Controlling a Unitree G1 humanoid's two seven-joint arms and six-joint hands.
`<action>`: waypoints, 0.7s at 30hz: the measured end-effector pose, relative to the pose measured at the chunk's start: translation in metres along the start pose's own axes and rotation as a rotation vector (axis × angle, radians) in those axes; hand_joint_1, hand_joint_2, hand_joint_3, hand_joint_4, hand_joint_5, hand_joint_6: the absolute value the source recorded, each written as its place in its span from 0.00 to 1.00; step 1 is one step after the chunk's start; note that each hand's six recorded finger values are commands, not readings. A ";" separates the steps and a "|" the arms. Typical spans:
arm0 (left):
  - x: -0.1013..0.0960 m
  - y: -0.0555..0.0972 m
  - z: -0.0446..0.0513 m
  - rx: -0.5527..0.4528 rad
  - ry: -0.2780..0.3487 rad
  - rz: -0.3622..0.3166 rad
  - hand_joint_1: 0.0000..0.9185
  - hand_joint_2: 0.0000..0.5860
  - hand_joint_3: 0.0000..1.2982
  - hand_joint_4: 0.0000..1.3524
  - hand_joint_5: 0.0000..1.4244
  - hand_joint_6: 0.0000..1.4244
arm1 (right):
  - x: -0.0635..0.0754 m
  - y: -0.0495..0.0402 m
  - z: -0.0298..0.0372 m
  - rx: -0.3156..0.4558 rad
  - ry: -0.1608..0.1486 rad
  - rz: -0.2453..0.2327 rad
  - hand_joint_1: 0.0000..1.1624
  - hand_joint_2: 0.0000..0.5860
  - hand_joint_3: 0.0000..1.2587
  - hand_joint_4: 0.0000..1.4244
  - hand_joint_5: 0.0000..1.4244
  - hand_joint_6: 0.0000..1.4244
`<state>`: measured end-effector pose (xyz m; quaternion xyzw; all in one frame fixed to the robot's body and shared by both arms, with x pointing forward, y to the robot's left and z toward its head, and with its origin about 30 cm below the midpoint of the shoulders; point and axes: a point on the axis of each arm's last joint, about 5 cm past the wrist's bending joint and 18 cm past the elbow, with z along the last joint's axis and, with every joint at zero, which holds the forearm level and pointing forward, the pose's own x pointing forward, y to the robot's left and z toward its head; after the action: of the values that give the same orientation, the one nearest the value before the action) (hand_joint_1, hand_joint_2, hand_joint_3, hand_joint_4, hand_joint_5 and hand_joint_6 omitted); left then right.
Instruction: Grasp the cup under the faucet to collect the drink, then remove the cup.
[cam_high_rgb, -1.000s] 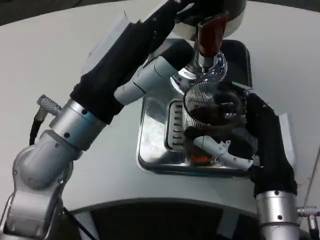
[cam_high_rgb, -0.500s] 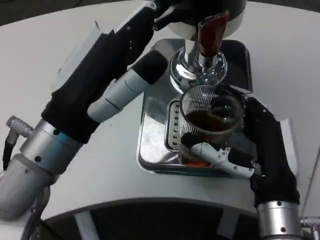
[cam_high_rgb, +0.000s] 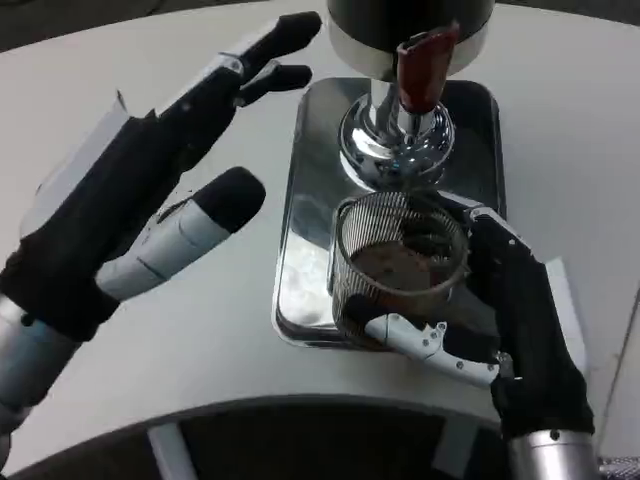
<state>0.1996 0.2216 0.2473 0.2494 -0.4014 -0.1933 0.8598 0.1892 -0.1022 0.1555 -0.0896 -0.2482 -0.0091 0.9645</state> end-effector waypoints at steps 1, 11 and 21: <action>-0.004 0.001 0.0011 0.016 0.002 -0.001 0.02 0.13 0.11 0.06 0.10 0.03 | -0.001 -0.0002 0.0013 0.004 -0.003 0.004 0.87 0.26 0.59 0.59 0.68 0.64; -0.045 0.009 0.0084 0.124 0.062 -0.050 0.02 0.12 0.12 0.06 0.10 0.03 | -0.007 -0.0075 0.0127 0.036 -0.014 0.087 0.87 0.25 0.59 0.59 0.68 0.64; -0.061 0.016 0.0165 0.181 0.062 -0.119 0.02 0.12 0.13 0.06 0.10 0.03 | -0.011 -0.0240 0.0203 0.051 -0.018 0.155 0.86 0.26 0.59 0.59 0.68 0.64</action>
<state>0.1518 0.2622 0.2291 0.3552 -0.3747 -0.1992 0.8329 0.1684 -0.1225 0.1717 -0.0842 -0.2491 0.0726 0.9621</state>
